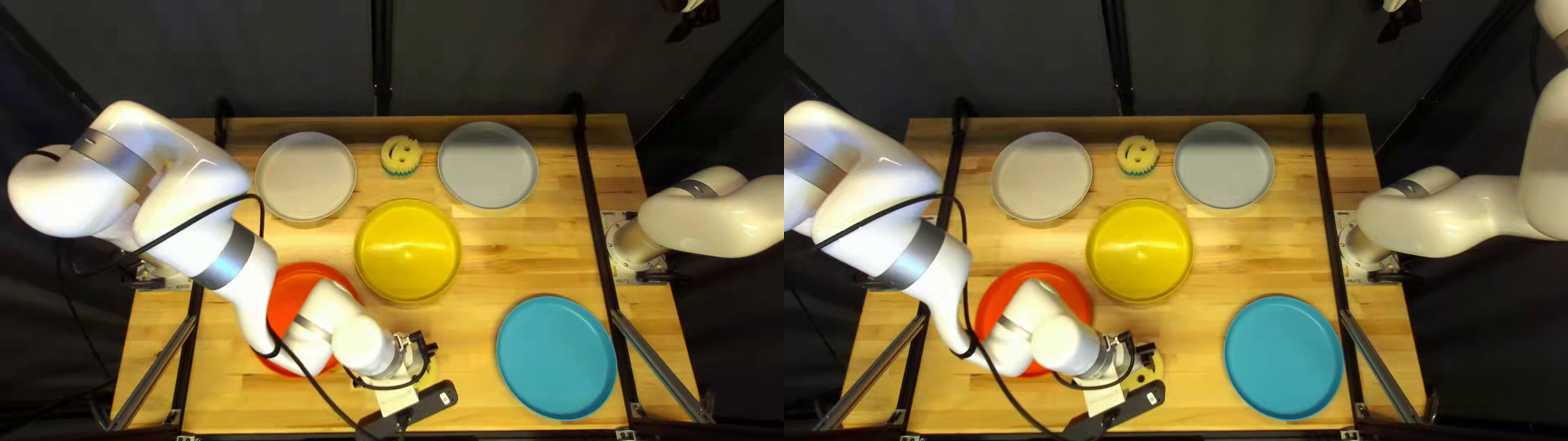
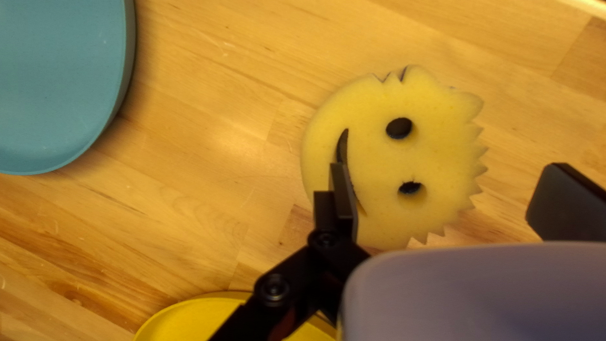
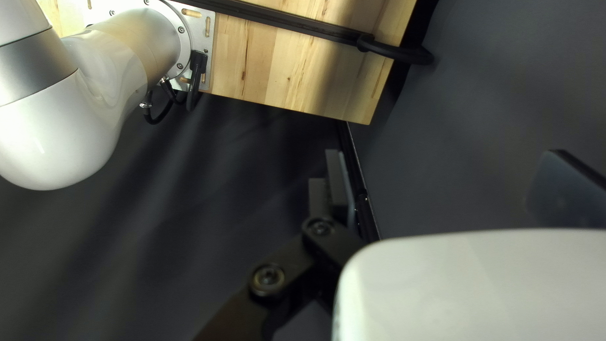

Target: Pick up sponge and scrub the plate

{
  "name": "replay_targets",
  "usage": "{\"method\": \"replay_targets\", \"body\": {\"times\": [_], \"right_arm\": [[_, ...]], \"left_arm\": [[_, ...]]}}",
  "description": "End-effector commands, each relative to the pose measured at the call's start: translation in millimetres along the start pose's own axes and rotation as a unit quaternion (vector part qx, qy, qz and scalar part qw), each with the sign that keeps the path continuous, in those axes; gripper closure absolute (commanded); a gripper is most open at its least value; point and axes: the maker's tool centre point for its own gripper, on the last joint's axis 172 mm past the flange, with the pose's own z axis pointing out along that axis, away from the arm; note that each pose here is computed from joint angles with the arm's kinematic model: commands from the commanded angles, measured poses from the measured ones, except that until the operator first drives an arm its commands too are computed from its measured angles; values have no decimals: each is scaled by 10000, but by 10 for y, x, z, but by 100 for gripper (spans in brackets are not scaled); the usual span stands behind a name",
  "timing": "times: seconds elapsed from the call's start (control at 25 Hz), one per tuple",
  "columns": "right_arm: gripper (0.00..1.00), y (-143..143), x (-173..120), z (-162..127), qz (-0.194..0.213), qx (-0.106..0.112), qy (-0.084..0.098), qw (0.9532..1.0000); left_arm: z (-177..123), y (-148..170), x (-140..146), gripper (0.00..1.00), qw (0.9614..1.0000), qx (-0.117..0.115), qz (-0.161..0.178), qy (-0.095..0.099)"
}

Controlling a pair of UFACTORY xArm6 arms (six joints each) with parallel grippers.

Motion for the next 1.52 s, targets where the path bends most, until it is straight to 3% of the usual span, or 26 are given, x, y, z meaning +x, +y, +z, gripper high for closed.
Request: {"method": "replay_targets", "body": {"times": [0.04,0.24,0.28,0.32,0.36,1.04,1.32,1.52], "right_arm": [[0,0,0,0,0,0,0,10000],[0,0,0,0,0,0,0,10000],[0,0,0,0,0,0,0,10000],[0,0,0,0,0,0,0,10000],[0,0,0,0,0,0,0,10000],[0,0,0,0,0,0,0,10000],[0,0,0,0,0,0,0,10000],[0,0,0,0,0,0,0,10000]], "left_arm": [[57,-13,-23,0,10000,14,5,2],[83,-14,-51,0,10000,-2,-1,-1],[83,-14,-51,4,10000,-2,-1,-1],[83,-14,-51,43,10000,-2,-1,-1],[83,-14,-51,100,10000,-2,-1,-1],[92,-38,-97,100,9999,-93,8,62],[-335,-338,-239,100,9997,-206,107,4],[-596,-531,-675,100,9989,-399,242,-92]]}}
